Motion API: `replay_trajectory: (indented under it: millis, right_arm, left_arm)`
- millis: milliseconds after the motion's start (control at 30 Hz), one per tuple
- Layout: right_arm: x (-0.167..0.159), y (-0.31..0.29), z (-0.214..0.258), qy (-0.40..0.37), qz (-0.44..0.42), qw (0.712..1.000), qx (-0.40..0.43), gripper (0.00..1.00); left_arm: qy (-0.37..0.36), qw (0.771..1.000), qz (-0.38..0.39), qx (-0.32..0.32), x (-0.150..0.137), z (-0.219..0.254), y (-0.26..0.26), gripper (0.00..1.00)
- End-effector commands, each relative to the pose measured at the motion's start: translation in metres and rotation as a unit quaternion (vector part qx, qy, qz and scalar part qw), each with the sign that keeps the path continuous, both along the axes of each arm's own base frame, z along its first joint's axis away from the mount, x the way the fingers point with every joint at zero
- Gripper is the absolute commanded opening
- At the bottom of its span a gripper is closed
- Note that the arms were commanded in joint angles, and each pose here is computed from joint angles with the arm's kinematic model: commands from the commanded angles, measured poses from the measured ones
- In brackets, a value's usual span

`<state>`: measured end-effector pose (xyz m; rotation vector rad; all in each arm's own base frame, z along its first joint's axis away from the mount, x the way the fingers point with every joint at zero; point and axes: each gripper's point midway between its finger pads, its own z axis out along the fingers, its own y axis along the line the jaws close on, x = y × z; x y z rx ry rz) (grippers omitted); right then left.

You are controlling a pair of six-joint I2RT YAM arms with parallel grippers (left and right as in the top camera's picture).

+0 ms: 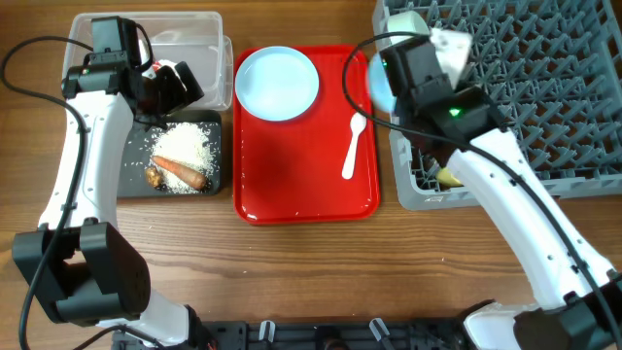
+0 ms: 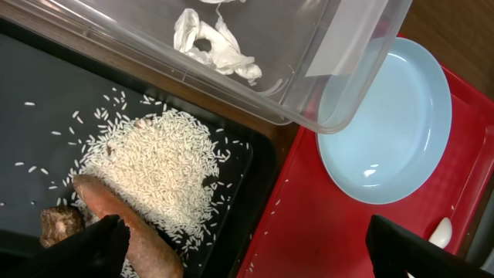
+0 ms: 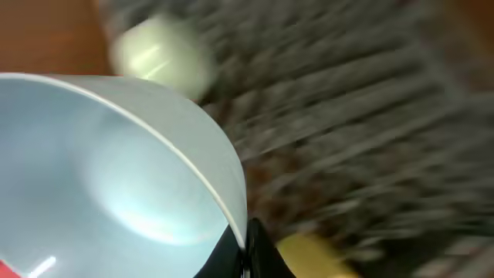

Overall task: Sort waste into correct bins and load items into the dishwasher rack
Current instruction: 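Grasp the light blue bowl with right gripper and place it in the rack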

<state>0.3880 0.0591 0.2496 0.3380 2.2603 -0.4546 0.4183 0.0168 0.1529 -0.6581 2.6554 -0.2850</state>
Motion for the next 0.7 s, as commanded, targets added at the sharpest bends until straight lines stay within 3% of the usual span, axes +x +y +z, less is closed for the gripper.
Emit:
replay_trajectory:
  millis: [0, 133, 300, 433, 667]
  right_arm:
    - [-0.005, -0.051, 0.042, -0.039, -0.092, 0.974, -0.205, 0.04]
    - [0.021, -0.062, 0.019, 0.048, -0.067, 0.944, -0.32, 0.04]
    - [0.056, -0.053, -0.019, 0.127, -0.019, 0.905, -0.405, 0.04]
    - [0.069, -0.053, -0.041, 0.149, -0.012, 0.894, -0.422, 0.04]
    - [0.08, -0.061, -0.058, 0.151, -0.007, 0.904, -0.399, 0.04]
  left_arm:
    - [-0.008, 1.0, -0.002, 0.004, 0.001, 0.006, 0.0, 1.0]
    - [-0.008, 1.0, -0.002, 0.004, 0.001, 0.006, 0.0, 1.0]
    - [-0.008, 1.0, -0.002, 0.004, 0.001, 0.006, 0.0, 1.0]
    - [-0.008, 1.0, -0.002, 0.004, 0.001, 0.006, 0.0, 1.0]
    - [-0.008, 1.0, -0.002, 0.004, 0.001, 0.006, 0.0, 1.0]
